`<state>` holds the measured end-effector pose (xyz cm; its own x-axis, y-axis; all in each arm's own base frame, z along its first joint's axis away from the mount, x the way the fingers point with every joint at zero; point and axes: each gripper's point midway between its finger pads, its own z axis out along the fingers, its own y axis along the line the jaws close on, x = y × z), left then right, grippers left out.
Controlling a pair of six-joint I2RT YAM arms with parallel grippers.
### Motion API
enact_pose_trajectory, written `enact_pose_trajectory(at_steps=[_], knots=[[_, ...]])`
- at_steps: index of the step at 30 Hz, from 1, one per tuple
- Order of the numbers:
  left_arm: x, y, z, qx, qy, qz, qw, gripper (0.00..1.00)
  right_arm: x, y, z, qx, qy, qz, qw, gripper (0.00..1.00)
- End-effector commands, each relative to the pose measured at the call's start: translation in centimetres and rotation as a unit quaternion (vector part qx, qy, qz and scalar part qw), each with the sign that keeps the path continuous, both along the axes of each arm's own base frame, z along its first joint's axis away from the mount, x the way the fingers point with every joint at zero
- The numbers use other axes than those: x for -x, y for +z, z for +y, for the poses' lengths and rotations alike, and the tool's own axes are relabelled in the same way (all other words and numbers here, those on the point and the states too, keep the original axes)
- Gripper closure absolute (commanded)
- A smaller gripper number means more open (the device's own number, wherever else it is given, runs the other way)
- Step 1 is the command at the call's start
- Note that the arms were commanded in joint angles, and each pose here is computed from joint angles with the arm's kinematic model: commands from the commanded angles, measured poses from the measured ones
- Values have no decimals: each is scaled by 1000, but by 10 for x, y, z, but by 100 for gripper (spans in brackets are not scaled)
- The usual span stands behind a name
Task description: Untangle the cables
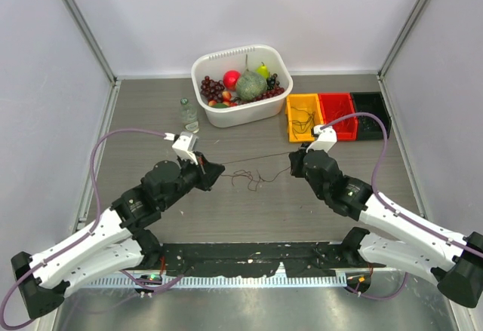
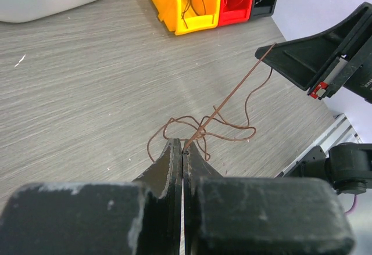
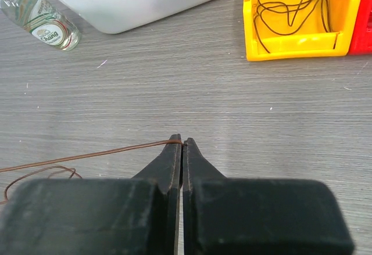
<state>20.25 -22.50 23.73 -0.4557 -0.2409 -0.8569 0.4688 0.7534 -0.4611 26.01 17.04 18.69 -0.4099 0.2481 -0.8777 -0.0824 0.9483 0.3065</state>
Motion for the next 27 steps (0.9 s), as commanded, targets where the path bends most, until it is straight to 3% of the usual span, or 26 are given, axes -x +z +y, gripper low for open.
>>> enact_pose_trajectory(at_steps=[1,4,7,10,13,17,22,25,27], knots=[[-12,29,41,-33,82,-33,996,100,-1,-7,-87,135,-162,0,978,99],[-4,40,35,-16,56,-32,998,100,-1,-7,-92,139,-175,-3,975,95],[15,53,8,34,-23,-22,999,100,-5,-15,-80,112,-158,-6,981,89],[30,62,-13,77,-80,-2,994,100,-14,-14,-61,70,-136,-23,988,73],[43,70,-28,117,-127,11,985,100,-20,-19,-44,48,-110,-31,992,65],[50,86,-32,150,-146,4,978,100,-30,-31,-39,62,-117,-28,991,58],[45,102,-8,124,-101,-22,987,100,-32,-53,-60,100,-161,-1,982,53],[45,107,1,121,-88,-31,988,100,-30,-40,-39,59,-85,-16,994,50],[42,108,3,121,-75,-30,989,100,-19,-24,13,3,72,-45,996,42]])
